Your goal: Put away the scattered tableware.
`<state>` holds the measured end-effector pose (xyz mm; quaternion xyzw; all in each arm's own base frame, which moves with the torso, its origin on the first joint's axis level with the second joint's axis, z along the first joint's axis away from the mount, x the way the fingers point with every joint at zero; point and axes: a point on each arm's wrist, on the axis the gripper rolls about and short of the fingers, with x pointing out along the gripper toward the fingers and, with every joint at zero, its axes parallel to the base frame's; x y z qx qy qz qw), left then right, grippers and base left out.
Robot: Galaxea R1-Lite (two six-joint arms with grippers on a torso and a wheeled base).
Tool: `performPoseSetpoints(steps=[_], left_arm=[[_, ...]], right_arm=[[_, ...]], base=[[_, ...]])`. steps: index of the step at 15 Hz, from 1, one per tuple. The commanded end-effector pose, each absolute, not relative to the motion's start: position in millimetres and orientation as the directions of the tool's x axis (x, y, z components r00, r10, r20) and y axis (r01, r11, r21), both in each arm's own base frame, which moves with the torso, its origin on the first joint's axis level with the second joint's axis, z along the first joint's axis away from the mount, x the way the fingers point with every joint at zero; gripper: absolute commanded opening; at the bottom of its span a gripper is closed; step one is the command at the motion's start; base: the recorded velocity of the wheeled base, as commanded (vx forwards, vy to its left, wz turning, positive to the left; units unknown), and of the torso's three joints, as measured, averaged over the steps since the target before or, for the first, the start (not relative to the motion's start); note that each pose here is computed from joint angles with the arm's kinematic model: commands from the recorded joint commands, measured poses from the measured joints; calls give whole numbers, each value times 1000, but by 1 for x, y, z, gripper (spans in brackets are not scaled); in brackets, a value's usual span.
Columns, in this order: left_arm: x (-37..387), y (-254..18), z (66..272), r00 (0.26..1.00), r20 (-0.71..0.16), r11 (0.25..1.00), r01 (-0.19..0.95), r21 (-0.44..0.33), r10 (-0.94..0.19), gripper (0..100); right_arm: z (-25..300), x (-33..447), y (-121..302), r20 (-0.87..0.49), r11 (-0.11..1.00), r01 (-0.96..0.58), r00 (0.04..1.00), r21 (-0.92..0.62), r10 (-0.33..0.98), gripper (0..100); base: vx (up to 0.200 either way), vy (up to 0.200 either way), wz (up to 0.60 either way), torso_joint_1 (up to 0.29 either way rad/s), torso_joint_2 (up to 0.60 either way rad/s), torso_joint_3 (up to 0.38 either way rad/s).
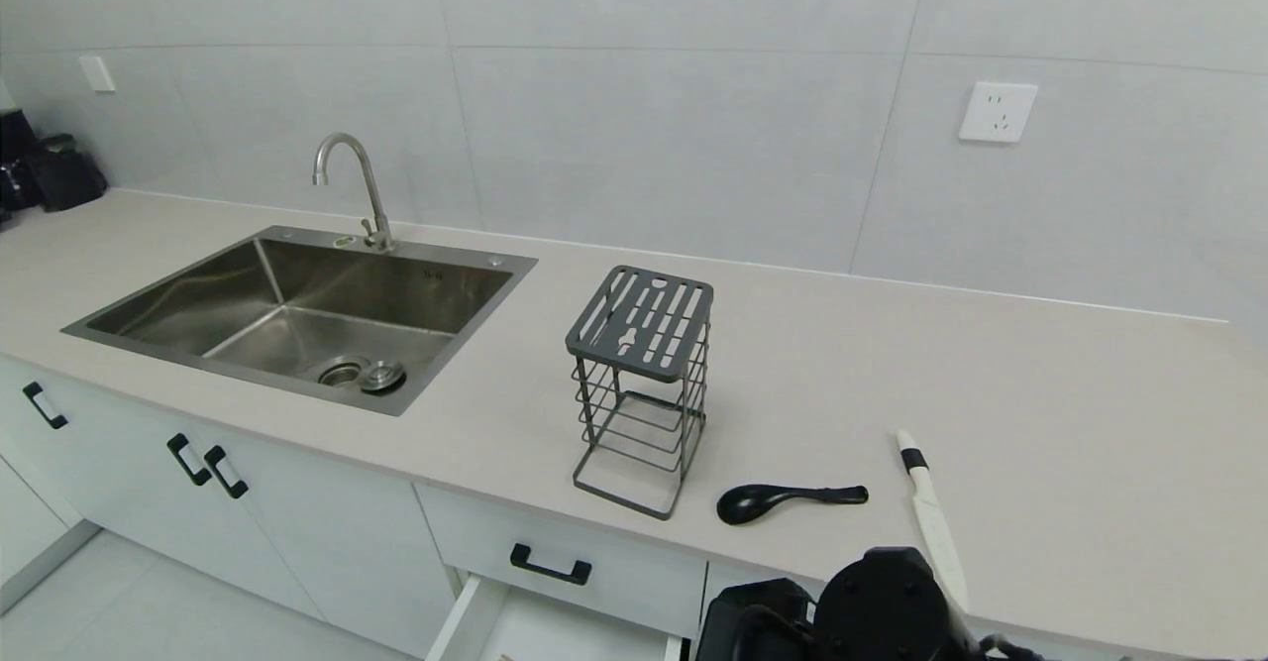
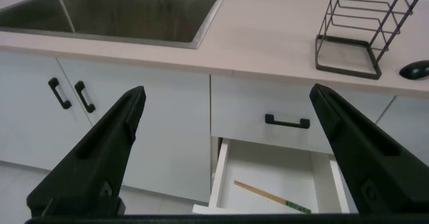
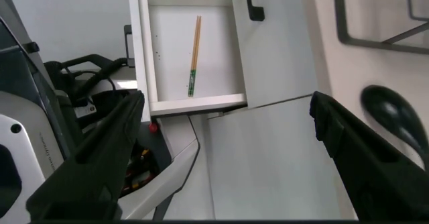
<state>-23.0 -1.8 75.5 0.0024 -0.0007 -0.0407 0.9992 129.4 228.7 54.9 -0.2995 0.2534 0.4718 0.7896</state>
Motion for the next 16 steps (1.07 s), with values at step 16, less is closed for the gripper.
performPoseSetpoints(steps=[16], left_arm=[[-23, -2, 75, 997, 0, 997, 81, 5, -81, 100]], right_arm=[[47, 187, 176, -710, 634, -769, 489, -76, 507, 100]], base=[[0, 0, 0, 32, -69, -30]])
